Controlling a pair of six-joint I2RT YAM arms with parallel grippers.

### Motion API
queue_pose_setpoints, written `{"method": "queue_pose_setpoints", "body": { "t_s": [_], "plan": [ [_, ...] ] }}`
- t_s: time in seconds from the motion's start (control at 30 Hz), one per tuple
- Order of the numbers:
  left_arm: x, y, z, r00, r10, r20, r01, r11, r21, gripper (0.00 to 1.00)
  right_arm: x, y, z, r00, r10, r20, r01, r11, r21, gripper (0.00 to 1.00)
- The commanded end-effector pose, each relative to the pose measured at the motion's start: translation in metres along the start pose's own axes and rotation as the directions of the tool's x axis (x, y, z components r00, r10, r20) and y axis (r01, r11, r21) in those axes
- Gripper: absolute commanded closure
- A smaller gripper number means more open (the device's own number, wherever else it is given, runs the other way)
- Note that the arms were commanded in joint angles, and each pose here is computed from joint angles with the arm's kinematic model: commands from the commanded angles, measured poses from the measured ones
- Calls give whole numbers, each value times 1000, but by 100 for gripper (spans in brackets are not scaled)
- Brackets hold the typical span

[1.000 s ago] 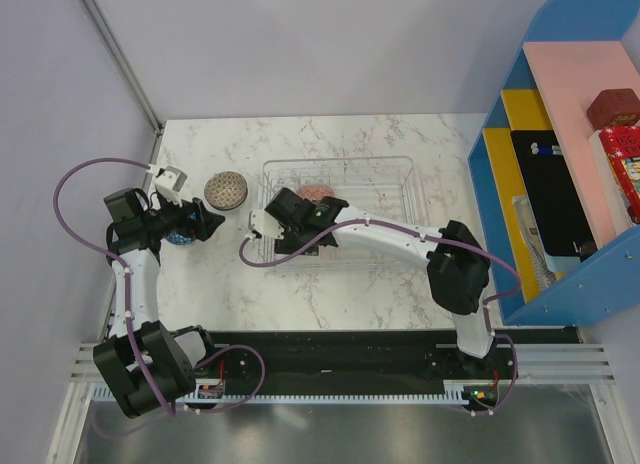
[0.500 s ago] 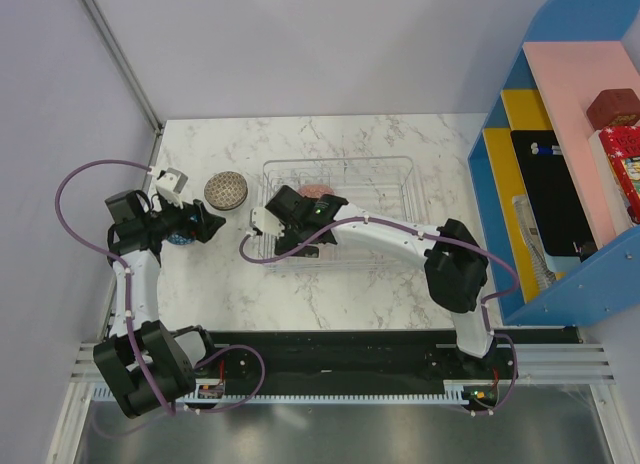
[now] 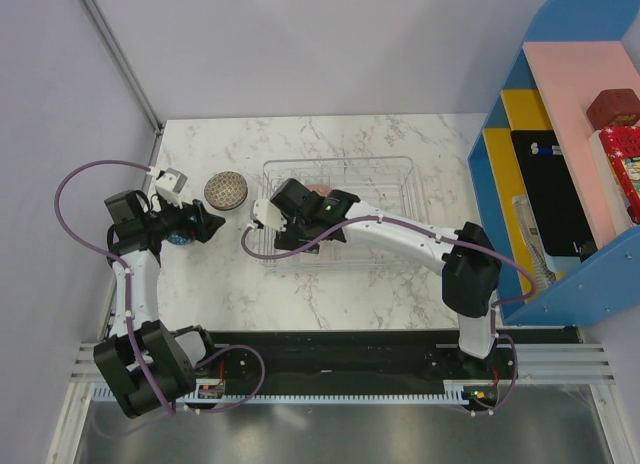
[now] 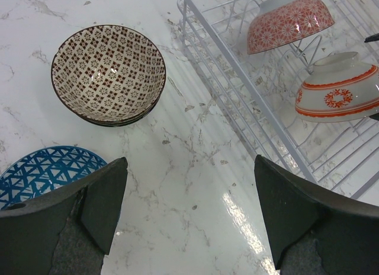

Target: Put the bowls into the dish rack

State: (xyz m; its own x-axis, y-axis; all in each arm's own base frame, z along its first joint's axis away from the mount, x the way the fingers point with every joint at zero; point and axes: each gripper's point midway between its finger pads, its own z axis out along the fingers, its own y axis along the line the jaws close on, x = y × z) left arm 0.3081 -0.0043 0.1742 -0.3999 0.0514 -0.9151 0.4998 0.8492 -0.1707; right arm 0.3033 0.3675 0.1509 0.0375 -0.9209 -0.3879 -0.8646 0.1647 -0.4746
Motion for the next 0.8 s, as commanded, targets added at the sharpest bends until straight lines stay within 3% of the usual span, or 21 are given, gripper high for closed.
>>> {"method": "queue_pose_setpoints", "body": {
  "t_s": [0.0,0.17,0.77],
  "plan": [
    [-8,-2,-2,999,25,35,-25,1000,12,7,-3,-7,-15,996,73,52,-73,997,-11,18],
    [-9,-2,-2,999,26,37,-26,1000,12,7,6,-4,-8,993,106,45,-103,993,-65,25],
    [-8,-1,-2,999,27,36,-27,1000,11,7,31,12,30,984,179,-17,-179,964,-195,26]
  ]
}}
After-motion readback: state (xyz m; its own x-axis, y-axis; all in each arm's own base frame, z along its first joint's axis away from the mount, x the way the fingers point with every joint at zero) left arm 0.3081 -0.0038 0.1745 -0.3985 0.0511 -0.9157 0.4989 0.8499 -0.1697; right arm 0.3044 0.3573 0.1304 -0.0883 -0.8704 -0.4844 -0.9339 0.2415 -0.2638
